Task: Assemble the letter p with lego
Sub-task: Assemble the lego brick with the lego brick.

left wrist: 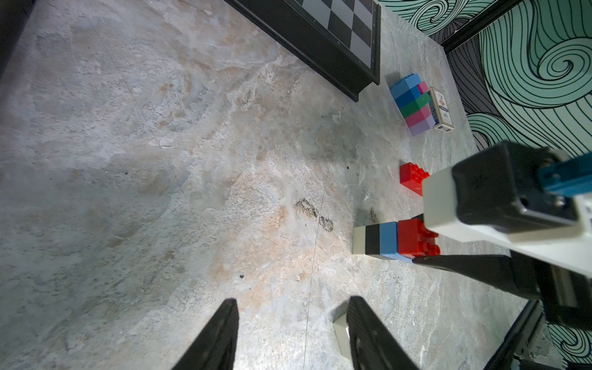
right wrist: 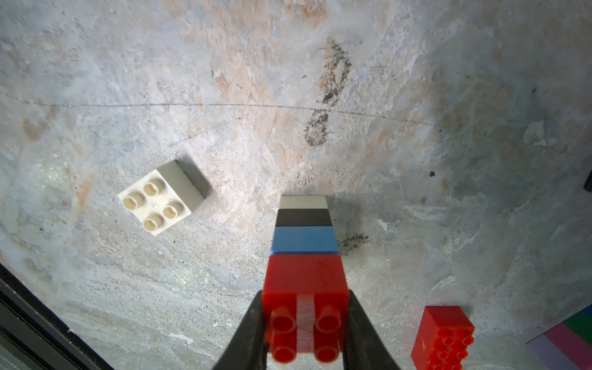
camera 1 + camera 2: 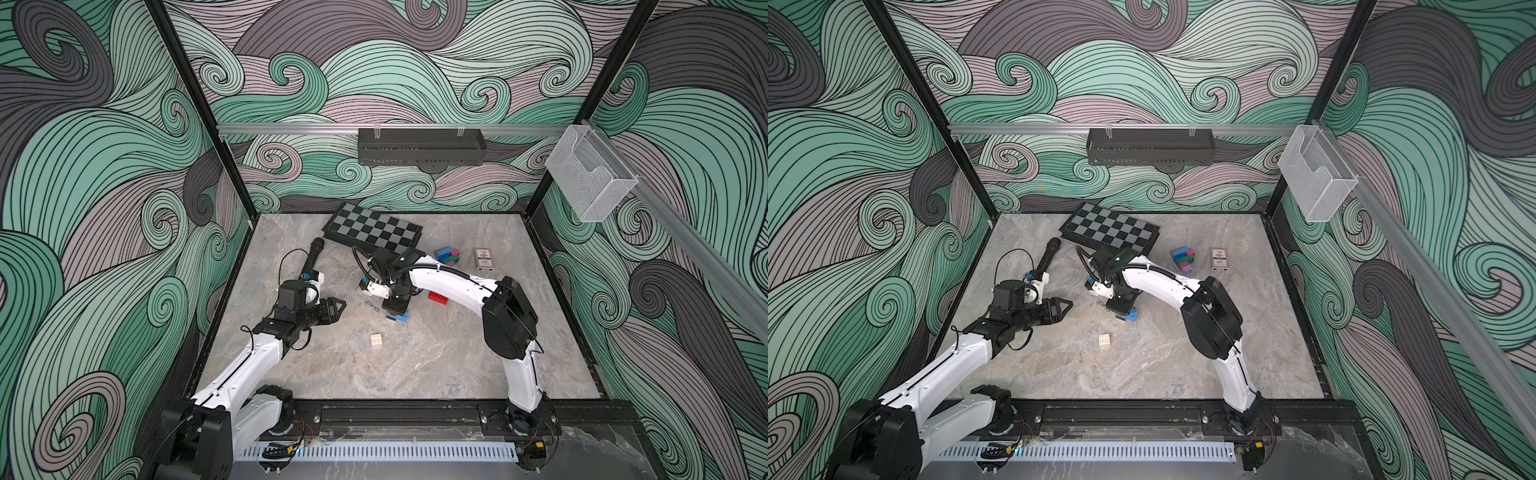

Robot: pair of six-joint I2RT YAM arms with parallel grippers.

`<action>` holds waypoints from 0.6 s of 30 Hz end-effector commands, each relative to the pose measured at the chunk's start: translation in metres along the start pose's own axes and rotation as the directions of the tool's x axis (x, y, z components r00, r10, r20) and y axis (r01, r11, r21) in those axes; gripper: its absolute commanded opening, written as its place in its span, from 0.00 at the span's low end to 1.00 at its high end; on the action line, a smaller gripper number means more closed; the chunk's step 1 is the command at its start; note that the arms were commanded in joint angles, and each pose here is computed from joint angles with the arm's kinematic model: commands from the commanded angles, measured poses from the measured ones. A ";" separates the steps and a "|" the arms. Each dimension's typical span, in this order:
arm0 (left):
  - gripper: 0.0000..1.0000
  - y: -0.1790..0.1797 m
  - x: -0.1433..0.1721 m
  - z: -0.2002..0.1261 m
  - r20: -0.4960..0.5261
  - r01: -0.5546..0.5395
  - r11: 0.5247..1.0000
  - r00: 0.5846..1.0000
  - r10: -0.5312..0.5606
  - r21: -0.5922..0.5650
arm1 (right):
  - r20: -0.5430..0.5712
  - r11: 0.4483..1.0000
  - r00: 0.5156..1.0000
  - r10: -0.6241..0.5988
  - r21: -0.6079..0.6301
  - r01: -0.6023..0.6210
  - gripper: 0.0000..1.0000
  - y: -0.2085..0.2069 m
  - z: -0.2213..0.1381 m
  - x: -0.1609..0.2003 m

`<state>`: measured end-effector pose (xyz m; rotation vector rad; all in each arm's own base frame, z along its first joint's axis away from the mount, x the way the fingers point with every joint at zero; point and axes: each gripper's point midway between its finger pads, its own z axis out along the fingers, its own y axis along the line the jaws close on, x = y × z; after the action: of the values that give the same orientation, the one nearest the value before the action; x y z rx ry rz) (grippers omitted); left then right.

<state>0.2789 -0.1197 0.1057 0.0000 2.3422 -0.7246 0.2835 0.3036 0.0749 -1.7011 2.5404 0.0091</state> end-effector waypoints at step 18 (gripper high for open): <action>0.56 0.001 -0.003 -0.003 0.007 -0.016 1.000 1.000 0.016 -0.007 | -0.152 0.999 0.987 -0.044 -0.034 0.039 0.17 0.015 0.050 0.026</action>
<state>0.2789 -0.1197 0.1056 -0.0001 2.3426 -0.7246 0.2821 0.3050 0.0712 -1.7039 2.5258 -0.0111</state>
